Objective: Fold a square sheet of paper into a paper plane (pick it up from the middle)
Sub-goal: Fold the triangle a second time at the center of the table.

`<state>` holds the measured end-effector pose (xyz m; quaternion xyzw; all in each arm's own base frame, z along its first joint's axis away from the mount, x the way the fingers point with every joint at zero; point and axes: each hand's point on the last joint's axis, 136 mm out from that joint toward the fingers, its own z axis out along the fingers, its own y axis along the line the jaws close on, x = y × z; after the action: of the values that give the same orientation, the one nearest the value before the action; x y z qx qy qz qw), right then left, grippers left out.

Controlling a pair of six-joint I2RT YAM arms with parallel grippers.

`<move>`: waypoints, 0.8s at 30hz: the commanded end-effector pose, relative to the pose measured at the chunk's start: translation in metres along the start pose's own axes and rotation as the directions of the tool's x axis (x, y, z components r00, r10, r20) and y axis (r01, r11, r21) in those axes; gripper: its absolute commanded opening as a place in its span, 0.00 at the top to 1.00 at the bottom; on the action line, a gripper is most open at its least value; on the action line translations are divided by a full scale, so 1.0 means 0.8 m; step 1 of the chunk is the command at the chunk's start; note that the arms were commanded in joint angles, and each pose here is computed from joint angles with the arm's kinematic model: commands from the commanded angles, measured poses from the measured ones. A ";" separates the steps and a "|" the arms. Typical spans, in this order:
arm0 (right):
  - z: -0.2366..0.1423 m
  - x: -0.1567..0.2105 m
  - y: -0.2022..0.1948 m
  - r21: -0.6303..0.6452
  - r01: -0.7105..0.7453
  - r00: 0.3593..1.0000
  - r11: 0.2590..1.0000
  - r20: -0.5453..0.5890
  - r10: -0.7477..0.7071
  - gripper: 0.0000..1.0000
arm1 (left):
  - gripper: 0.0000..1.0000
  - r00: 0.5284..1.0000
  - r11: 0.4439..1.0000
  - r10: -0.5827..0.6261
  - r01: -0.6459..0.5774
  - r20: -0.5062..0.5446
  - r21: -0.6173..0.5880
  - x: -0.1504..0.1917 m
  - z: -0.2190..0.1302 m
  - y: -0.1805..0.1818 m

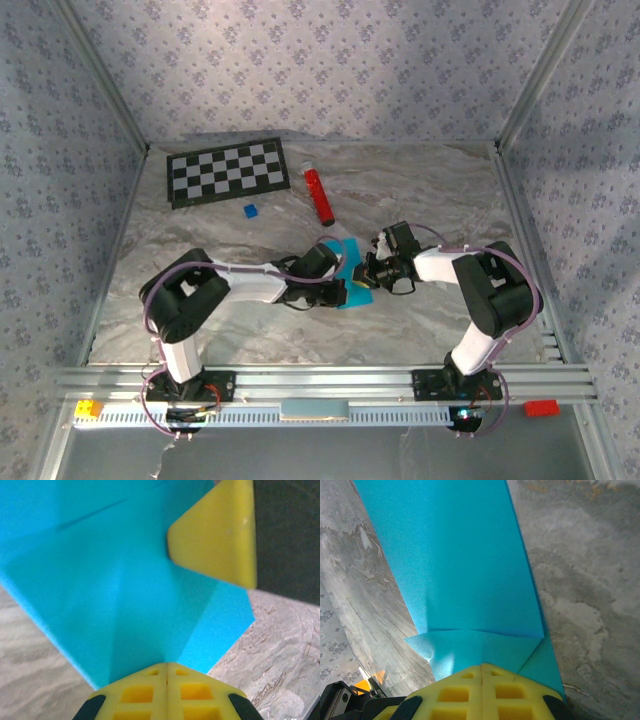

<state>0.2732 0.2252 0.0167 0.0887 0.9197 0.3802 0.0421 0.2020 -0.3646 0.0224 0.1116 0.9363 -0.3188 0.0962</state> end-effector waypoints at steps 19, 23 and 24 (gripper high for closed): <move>0.003 0.018 -0.058 0.168 -0.084 0.996 0.982 -0.021 0.089 1.00 | 1.00 0.999 0.999 0.021 -0.022 -0.031 -0.025 0.035 -0.032 0.009; 0.003 0.019 -0.056 0.165 -0.083 0.996 0.983 -0.023 0.088 1.00 | 1.00 0.999 0.999 0.040 -0.041 0.035 0.026 0.014 -0.045 -0.015; 0.004 0.019 -0.057 0.166 -0.083 0.996 0.983 -0.025 0.088 1.00 | 1.00 0.998 0.998 0.042 -0.044 0.053 0.038 0.007 -0.047 -0.020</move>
<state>0.2731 0.2250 0.0167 0.0893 0.9198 0.3799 0.0414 0.1831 -0.3422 0.0341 0.1158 0.9384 -0.3095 0.1007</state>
